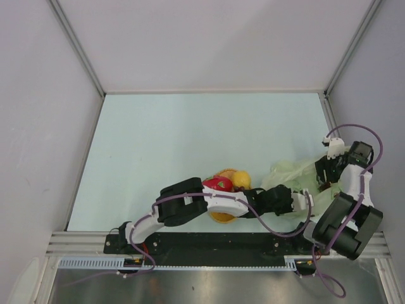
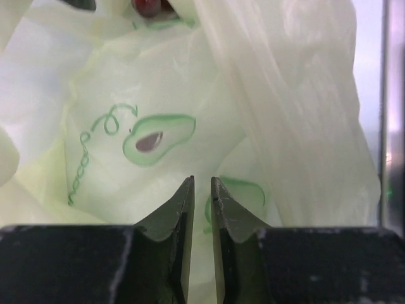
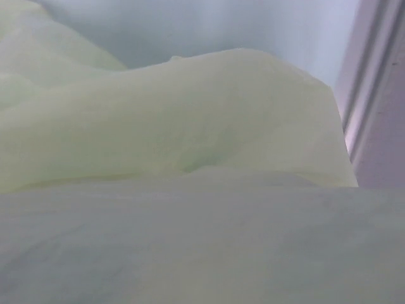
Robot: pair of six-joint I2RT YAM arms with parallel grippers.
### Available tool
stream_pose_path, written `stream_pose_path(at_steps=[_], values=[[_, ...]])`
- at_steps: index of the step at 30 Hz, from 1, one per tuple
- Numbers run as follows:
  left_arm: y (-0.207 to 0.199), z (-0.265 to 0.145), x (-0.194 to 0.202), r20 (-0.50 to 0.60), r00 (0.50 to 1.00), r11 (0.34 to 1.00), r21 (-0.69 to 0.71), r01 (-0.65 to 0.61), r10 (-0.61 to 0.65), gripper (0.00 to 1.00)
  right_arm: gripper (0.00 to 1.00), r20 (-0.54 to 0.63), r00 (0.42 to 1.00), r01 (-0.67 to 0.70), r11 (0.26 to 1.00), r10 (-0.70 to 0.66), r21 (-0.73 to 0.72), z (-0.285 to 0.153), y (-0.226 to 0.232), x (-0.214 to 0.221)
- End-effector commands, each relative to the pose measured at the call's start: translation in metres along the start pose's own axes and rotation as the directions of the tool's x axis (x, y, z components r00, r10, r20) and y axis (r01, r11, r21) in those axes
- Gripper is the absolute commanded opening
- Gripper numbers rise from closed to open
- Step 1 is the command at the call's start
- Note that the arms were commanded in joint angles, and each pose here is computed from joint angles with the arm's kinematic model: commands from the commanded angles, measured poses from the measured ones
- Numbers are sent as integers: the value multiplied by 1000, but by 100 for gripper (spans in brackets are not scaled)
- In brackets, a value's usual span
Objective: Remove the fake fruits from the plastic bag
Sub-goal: Take out the fake fruit from the plastic bag.
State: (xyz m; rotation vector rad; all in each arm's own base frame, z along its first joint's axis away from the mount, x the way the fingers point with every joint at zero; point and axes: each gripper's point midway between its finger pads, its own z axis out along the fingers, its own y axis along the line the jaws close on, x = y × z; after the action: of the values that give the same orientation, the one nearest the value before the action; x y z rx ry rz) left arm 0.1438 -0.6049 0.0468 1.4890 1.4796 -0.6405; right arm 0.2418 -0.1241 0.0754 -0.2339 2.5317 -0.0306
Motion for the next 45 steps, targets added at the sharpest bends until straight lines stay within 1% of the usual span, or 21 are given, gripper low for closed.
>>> stream_pose_path(at_steps=[1, 5, 8, 10, 11, 12, 19, 21, 22, 23, 24, 25, 27, 28, 30, 31, 34, 35, 37, 40, 45], values=[[22, -4, -11, 2, 996, 996, -5, 86, -86, 20, 77, -31, 999, 16, 969, -8, 248, 13, -45, -15], [20, -4, 0, -28, 988, 988, 4, 152, -152, 19, 78, -144, 989, 29, 949, 17, 315, 25, -58, 5], [19, -4, 6, -39, 986, 986, 4, 165, -165, 19, 80, -200, 980, 45, 948, 20, 314, 31, -58, 17], [21, -2, 9, -41, 985, 985, 0, 170, -170, 18, 81, -230, 973, 61, 951, 11, 303, 34, -55, 24], [22, -2, 11, -42, 984, 985, -3, 171, -171, 18, 85, -260, 965, 82, 952, -3, 296, 35, -52, 31], [24, 0, 11, -38, 984, 985, -6, 173, -173, 18, 85, -291, 957, 101, 955, -16, 278, 39, -46, 36], [30, -1, 0, -12, 984, 984, -13, 179, -179, 18, 85, -406, 912, 163, 964, -66, 209, 46, -25, 60], [31, -1, 0, -9, 983, 983, -15, 181, -182, 18, 75, -434, 898, 170, 968, -73, 187, 46, -21, 69], [32, -1, -2, -5, 984, 983, -16, 181, -181, 18, 66, -445, 893, 161, 971, -68, 175, 46, -19, 74], [31, -1, -3, -2, 984, 984, -4, 180, -180, 18, 47, -450, 891, 158, 974, -69, 164, 46, -18, 75], [30, -1, -5, 2, 984, 984, 8, 178, -178, 18, 40, -448, 891, 155, 975, -70, 157, 45, -16, 76], [30, -2, -3, -2, 984, 984, 12, 180, -180, 18, 31, -414, 907, 152, 976, -75, 158, 42, -15, 67], [34, -5, -8, 4, 984, 984, 13, 180, -180, 18, 25, -371, 924, 158, 979, -99, 132, 35, -6, 56], [34, -5, -10, 6, 983, 983, 16, 182, -182, 18, 19, -315, 941, 160, 982, -123, 95, 32, 2, 43], [37, -8, -14, 10, 983, 983, 23, 183, -184, 18, 14, -220, 958, 199, 978, -182, 59, 11, 19, 19], [39, -8, -15, 11, 983, 983, 20, 182, -183, 18, 11, -144, 965, 224, 974, -219, 24, 2, 29, 2], [43, -11, -25, 27, 983, 983, 15, 182, -183, 18, 8, 27, 942, 335, 937, -334, -98, -35, 69, -21], [45, -12, -29, 35, 982, 983, 10, 184, -184, 18, 6, 80, 932, 360, 928, -353, -97, -53, 78, -26], [50, -14, -38, 52, 982, 983, -4, 182, -182, 18, 4, 150, 917, 391, 910, -370, -139, -66, 94, -32], [58, -17, -52, 72, 982, 984, -32, 176, -173, 18, 2, 171, 924, 374, 903, -343, -210, -77, 110, -33], [70, -25, -72, 101, 981, 983, -68, 173, -166, 18, 0, 237, 930, 336, 908, -280, -249, -85, 122, -49]])
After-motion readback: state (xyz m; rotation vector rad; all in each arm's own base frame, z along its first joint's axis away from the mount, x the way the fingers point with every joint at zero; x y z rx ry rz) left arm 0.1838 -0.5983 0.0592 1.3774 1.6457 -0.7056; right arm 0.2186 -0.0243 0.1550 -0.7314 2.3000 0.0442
